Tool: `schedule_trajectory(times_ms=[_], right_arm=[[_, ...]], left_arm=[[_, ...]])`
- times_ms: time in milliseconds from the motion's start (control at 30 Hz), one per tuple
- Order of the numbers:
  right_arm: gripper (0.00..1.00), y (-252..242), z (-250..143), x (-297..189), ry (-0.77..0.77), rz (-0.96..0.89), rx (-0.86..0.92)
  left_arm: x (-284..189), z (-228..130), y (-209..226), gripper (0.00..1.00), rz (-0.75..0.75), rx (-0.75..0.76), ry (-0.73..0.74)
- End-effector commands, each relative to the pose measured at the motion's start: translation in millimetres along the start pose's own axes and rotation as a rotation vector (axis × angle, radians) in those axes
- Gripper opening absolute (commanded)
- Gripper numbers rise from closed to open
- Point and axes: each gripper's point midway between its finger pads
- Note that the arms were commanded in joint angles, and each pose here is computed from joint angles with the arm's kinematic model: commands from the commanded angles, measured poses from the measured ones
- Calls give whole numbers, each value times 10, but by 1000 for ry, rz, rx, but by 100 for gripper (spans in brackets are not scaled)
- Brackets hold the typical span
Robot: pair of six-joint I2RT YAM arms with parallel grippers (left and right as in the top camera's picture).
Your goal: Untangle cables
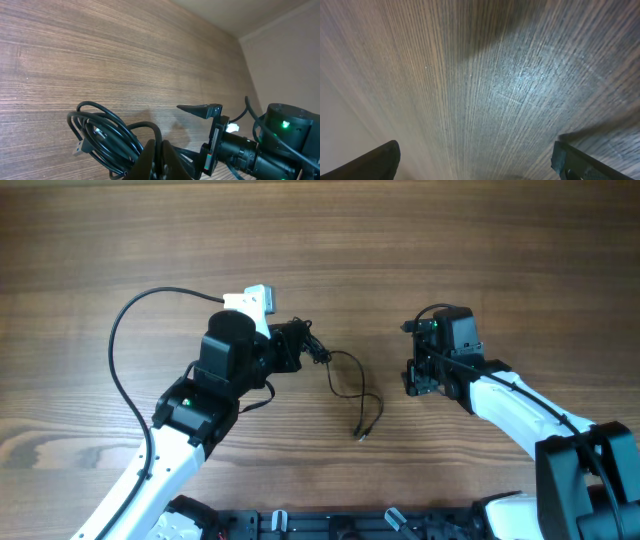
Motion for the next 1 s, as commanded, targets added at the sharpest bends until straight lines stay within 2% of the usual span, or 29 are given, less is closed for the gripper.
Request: schedule_trajectory(times_ms=[0,133,200,300,400,433,467,500,567,600,633,667,700,733,767,833,900,967], right_arm=[[100,-70,23,34,-7,-17,88],[100,-32,18,34,-5,-1,350],[100,24,72,33,-33,29,346],[100,86,156,25,-78,65,344],[100,152,145,22,-69,90,339],[100,186,46,25,-12,92,323],[100,156,-186,17,116,56,238],[100,153,-367,-8,216,57,47],[100,171,-635,-53,311,161,-580],[100,30,-666,-45,327,144,-783],[100,-115,-655,-42,343,107,-891],[100,-226,-752,-90,425,105,-948],[100,-202,-943,-185,532,200,-1058],[95,-129,-1215,-365,667,382,-1223],[82,-67,-1444,-581,785,567,-1341],[86,-2,-1557,-727,831,704,-1428],[87,31,-1609,-774,812,805,-1547],[86,62,-1590,-630,701,782,-1642]], left_arm=[[-36,69,-5,4,10,38,-32],[-36,75,7,4,17,37,-36],[-46,162,153,4,97,-33,-91],[-63,233,231,4,137,-124,-139],[-61,201,244,4,139,-177,-130],[-62,178,266,4,146,-231,-126],[-65,153,300,4,158,-314,-126],[-71,133,348,4,178,-392,-131],[-58,54,526,4,253,-572,-146],[-27,13,580,4,275,-619,-142],[22,-29,626,4,293,-664,-135],[69,-72,671,4,311,-692,-125],[110,-103,692,4,318,-695,-112],[142,-120,695,4,318,-695,-102],[204,-144,644,4,290,-641,-64],[231,-122,532,4,233,-510,-28],[223,-143,462,4,188,-503,13],[222,-182,362,4,119,-524,76]])
Point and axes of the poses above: each gripper's point midway between its finger pads, its own x axis out along the fingers, its own y axis along the line the jaws close on, z = x × y
